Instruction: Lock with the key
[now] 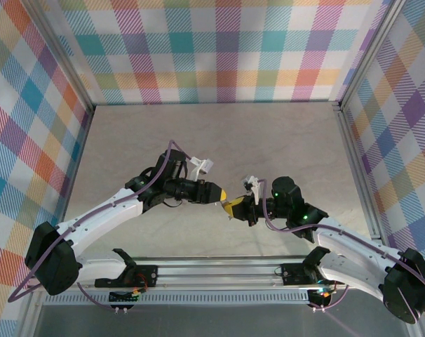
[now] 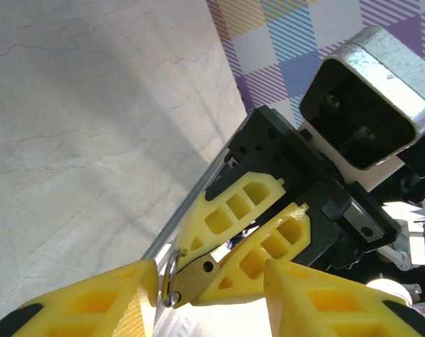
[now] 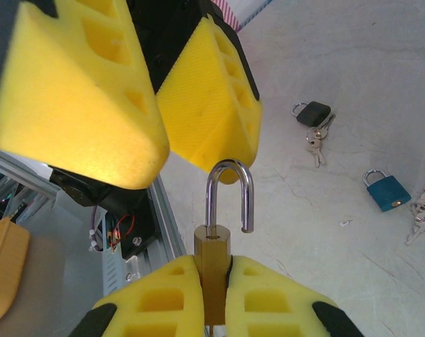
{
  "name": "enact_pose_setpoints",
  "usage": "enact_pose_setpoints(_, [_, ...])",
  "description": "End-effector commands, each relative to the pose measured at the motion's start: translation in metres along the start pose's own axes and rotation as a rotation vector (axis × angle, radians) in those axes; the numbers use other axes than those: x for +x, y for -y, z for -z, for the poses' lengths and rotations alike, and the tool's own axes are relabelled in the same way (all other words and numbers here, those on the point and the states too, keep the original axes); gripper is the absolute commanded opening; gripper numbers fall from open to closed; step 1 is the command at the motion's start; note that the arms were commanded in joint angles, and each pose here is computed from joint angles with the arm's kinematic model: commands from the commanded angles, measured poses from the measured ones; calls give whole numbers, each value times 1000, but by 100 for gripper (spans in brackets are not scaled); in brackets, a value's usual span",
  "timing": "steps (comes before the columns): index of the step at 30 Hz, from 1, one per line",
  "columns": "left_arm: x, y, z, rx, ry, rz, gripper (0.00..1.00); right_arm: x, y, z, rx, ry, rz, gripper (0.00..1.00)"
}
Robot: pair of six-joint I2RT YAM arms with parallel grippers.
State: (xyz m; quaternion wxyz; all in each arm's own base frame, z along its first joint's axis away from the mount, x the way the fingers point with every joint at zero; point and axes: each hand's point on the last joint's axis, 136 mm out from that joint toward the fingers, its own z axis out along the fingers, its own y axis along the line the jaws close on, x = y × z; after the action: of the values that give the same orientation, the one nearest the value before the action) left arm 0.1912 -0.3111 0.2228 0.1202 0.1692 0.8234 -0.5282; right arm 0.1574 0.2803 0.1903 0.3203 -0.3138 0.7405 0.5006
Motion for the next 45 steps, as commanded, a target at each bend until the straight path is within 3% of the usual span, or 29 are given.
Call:
enact_pose_setpoints(1, [3,8,0,71,-24,-4,41,-13,-11,1,-39,27,45,0])
enact_pose_setpoints(10, [12,14,2,132,-47,-18,38,-13,-11,2,-35,30,48,0])
enact_pose_setpoints(20, [15,23,7,156,-45,-64,15,-14,-19,5,-65,32,57,0])
enact_pose_setpoints(28, [20,38,14,237,-42,-95,3,-14,-24,6,-93,31,63,0])
enact_pose_setpoints(45, [39,93,43,474,-23,-256,0,-17,-42,6,-217,12,45,0])
